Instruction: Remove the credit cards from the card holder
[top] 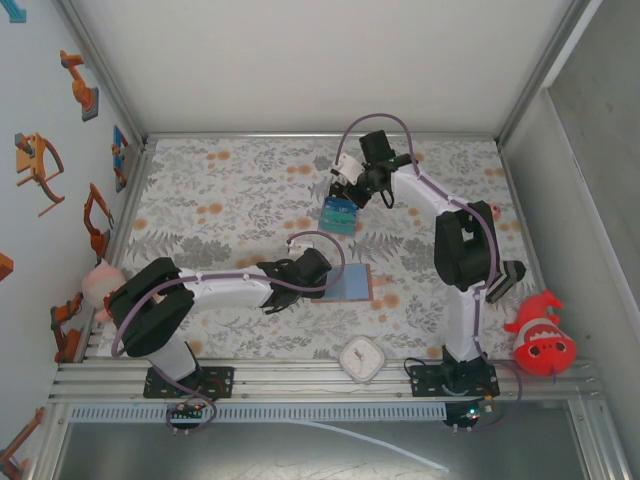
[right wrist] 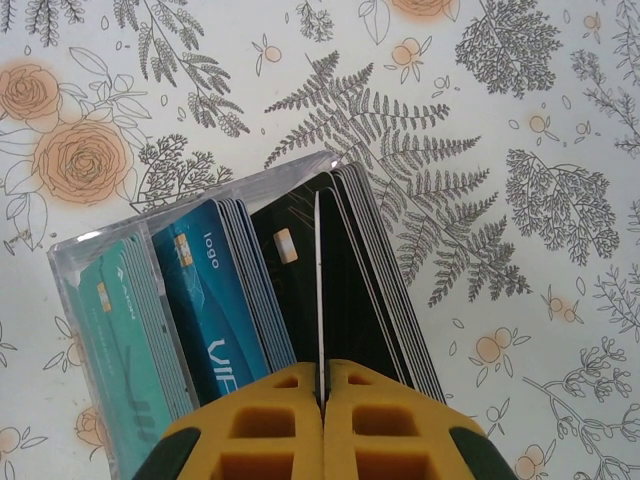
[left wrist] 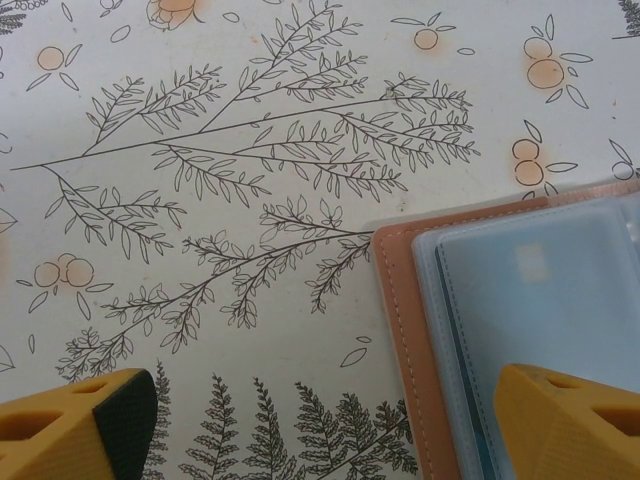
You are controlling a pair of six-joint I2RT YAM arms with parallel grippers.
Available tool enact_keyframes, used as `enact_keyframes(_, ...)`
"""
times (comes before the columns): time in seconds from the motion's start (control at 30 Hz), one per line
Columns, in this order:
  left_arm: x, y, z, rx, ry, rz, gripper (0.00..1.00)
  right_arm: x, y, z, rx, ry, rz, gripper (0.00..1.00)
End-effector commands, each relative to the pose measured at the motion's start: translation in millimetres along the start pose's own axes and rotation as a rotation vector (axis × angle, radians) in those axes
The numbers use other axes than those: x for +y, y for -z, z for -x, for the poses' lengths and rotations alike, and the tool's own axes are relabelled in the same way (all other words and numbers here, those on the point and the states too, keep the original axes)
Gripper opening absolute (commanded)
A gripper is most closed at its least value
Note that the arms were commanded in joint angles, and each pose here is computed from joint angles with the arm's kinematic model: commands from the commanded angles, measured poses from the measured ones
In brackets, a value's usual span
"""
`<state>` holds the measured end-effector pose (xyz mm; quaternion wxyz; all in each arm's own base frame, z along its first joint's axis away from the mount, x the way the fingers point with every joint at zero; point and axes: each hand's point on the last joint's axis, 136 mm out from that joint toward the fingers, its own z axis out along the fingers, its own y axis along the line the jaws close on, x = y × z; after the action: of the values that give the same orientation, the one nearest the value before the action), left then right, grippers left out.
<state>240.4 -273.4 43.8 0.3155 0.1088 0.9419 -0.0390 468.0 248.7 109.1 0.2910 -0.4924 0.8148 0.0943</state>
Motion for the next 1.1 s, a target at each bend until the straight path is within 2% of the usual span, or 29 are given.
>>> enact_keyframes(0.0,10.5,6.7,5.7,-0.018,0.003,0.028,0.87,10.8,-5.3,-15.8,0.065,-0.01,0.074,0.0)
enact_keyframes(0.43,17.9,12.9,13.3,-0.041,0.014,0.034,0.87,13.8,-1.8,-15.1,0.115,-0.022,0.126,0.0)
enact_keyframes(0.77,20.2,21.0,21.3,-0.067,0.029,0.021,0.87,2.1,23.4,6.0,0.069,-0.044,0.06,0.19)
enact_keyframes(1.07,27.7,34.2,30.3,-0.108,0.068,0.007,0.87,-7.6,56.3,27.2,-0.008,-0.118,-0.023,0.22)
